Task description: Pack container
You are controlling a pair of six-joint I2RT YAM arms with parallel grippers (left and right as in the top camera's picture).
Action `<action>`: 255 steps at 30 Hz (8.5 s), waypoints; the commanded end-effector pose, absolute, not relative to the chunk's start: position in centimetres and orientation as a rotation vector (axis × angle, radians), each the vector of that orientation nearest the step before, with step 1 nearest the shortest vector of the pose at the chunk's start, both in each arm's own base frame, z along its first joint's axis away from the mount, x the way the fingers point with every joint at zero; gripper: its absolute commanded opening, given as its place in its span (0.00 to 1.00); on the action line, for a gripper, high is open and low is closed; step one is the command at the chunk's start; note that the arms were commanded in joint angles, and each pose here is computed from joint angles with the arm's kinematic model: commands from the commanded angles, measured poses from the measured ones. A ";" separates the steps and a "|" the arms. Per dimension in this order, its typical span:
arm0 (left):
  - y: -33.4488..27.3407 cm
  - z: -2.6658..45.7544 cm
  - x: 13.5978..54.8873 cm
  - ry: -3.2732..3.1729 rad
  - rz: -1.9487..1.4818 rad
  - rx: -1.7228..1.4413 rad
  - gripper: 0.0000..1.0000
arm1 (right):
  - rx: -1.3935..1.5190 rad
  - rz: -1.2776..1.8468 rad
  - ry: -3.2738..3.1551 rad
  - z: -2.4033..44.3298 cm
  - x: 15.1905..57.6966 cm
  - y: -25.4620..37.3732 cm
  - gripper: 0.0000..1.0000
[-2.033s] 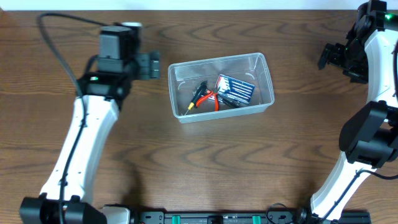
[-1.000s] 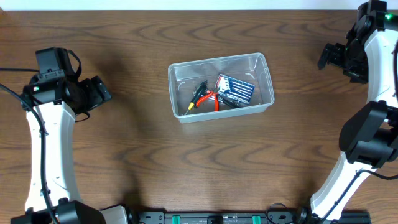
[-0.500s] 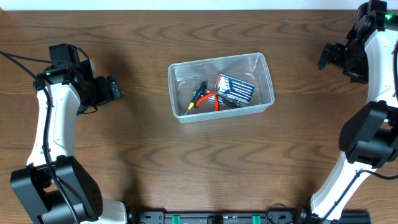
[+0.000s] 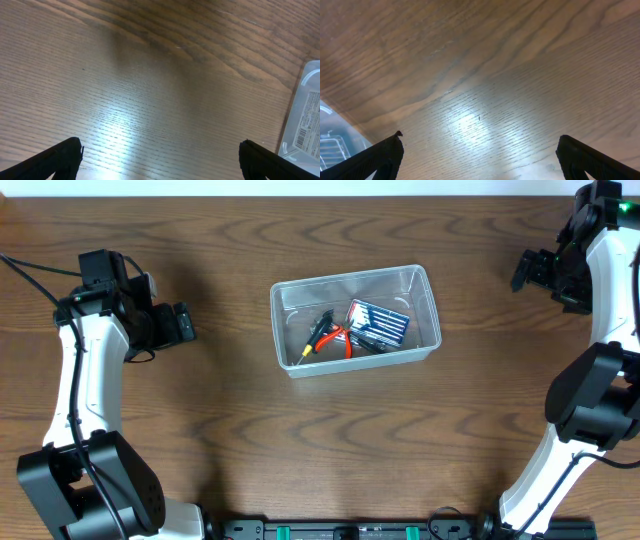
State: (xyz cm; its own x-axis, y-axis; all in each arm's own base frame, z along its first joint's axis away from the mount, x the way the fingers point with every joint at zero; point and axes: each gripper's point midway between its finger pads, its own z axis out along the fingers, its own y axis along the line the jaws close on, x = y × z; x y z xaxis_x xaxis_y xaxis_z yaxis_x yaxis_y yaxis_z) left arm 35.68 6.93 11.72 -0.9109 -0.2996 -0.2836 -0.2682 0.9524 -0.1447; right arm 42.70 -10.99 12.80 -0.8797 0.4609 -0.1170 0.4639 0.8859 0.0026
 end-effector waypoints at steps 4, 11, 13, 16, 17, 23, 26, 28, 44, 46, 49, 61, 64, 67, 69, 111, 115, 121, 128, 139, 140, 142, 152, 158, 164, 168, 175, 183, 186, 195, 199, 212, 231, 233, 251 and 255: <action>6.9 11.6 35.7 2.803 -0.157 -0.395 0.98 | 0.748 -0.037 2.931 12.8 42.8 -11.0 0.99; 6.9 11.6 35.7 2.803 -0.157 -0.395 0.98 | 0.748 -0.037 2.931 12.8 42.8 -11.0 0.99; 6.9 11.6 35.7 2.803 -0.157 -0.395 0.98 | 0.748 -0.037 2.931 12.8 42.8 -11.0 0.99; 6.9 11.6 35.7 2.803 -0.157 -0.395 0.98 | 0.748 -0.037 2.931 12.8 42.8 -11.0 0.99; 6.9 11.6 35.7 2.803 -0.157 -0.395 0.98 | 0.748 -0.037 2.931 12.8 42.8 -11.0 0.99; 6.9 11.6 35.7 2.803 -0.157 -0.395 0.98 | 0.808 0.058 2.869 12.9 44.1 -10.2 0.99; 6.9 11.6 35.7 2.803 -0.157 -0.395 0.98 | 0.801 0.155 2.882 13.0 44.0 -9.1 0.99; 6.9 11.6 35.7 2.803 -0.157 -0.395 0.98 | 0.760 0.236 2.894 13.2 44.1 -8.1 0.99; 6.9 11.6 35.7 2.803 -0.157 -0.395 0.98 | 0.529 0.326 2.810 23.9 38.5 -5.2 0.99; 6.9 11.6 35.7 2.803 -0.157 -0.395 0.98 | 0.497 0.317 2.748 26.9 36.9 -4.5 0.99; 6.9 11.6 35.7 2.803 -0.157 -0.395 0.98 | 0.437 0.303 2.668 30.7 34.2 -3.5 0.99; 6.9 11.6 35.7 2.803 -0.157 -0.395 0.98 | 0.308 0.346 2.488 38.1 23.2 0.4 0.99; 6.9 11.6 35.7 2.803 -0.157 -0.395 0.98 | 0.260 0.410 2.437 39.2 21.4 1.8 0.99; 6.9 11.6 35.7 2.803 -0.157 -0.395 0.98 | 0.230 0.444 2.390 39.7 19.1 2.9 0.99; 6.9 11.6 35.7 2.803 -0.157 -0.395 0.98 | 0.239 0.445 2.366 39.7 17.6 3.1 0.99; 6.9 11.6 35.7 2.803 -0.157 -0.395 0.98 | 0.099 0.391 2.064 41.3 6.6 5.6 0.99; 6.9 11.6 35.7 2.803 -0.157 -0.395 0.98 | 0.103 0.384 2.065 41.3 6.6 5.5 0.99; 6.9 11.6 35.7 2.803 -0.157 -0.395 0.98 | 0.176 0.291 2.065 40.5 6.5 4.2 0.99; 6.9 11.6 35.7 2.803 -0.157 -0.395 0.98 | 0.193 0.135 1.906 41.0 7.4 2.2 0.99; 6.9 11.6 35.7 2.803 -0.157 -0.395 0.98 | -0.013 0.032 1.551 42.8 12.7 1.6 0.99; 6.9 11.6 35.7 2.803 -0.157 -0.395 0.98 | -0.032 0.039 1.524 42.6 13.2 1.8 0.99; 6.9 11.6 35.7 2.803 -0.157 -0.395 0.98 | -0.076 0.060 1.473 42.2 14.5 2.1 0.99; 6.9 11.6 35.7 2.803 -0.157 -0.395 0.98 | -0.276 0.171 1.260 39.3 19.8 4.3 0.99; 6.9 11.6 35.7 2.803 -0.157 -0.395 0.98 | -0.273 0.181 1.204 36.5 21.6 4.3 0.99; 6.9 11.6 35.7 2.803 -0.157 -0.395 0.98 | -0.177 0.168 1.208 35.3 22.5 3.6 0.99; 6.9 11.6 35.7 2.803 -0.157 -0.395 0.98 | -0.122 0.158 1.222 34.8 22.9 3.2 0.99; 6.9 11.6 35.7 2.803 -0.157 -0.395 0.98 | -0.102 0.150 1.269 32.5 23.7 3.0 0.99; 6.9 11.6 35.7 2.803 -0.157 -0.395 0.98 | -0.098 0.156 1.264 29.8 23.8 3.0 0.99; 6.9 11.6 35.7 2.803 -0.157 -0.395 0.98 | -0.098 0.156 1.262 29.1 23.6 3.0 0.99; 6.9 11.6 35.7 2.803 -0.157 -0.395 0.98 | -0.097 0.155 1.259 27.7 23.4 2.9 0.99; 6.9 11.6 35.7 2.803 -0.157 -0.395 0.98 | -0.095 0.151 1.262 27.0 23.4 2.8 0.99; 6.9 11.6 35.7 2.803 -0.157 -0.395 0.98 | -0.098 0.147 1.251 26.0 23.1 2.8 0.99; 6.9 11.6 35.7 2.803 -0.157 -0.395 0.98 | -0.093 0.151 1.383 22.0 24.0 2.8 0.99; 6.9 11.6 35.7 2.803 -0.157 -0.395 0.98 | -0.091 0.153 1.432 20.9 24.2 2.8 0.99; 6.9 11.6 35.7 2.803 -0.157 -0.395 0.98 | -0.052 0.123 1.635 15.9 24.5 2.1 0.99; 6.9 11.6 35.7 2.803 -0.157 -0.395 0.98 | -0.045 0.116 1.638 15.9 24.5 2.0 0.99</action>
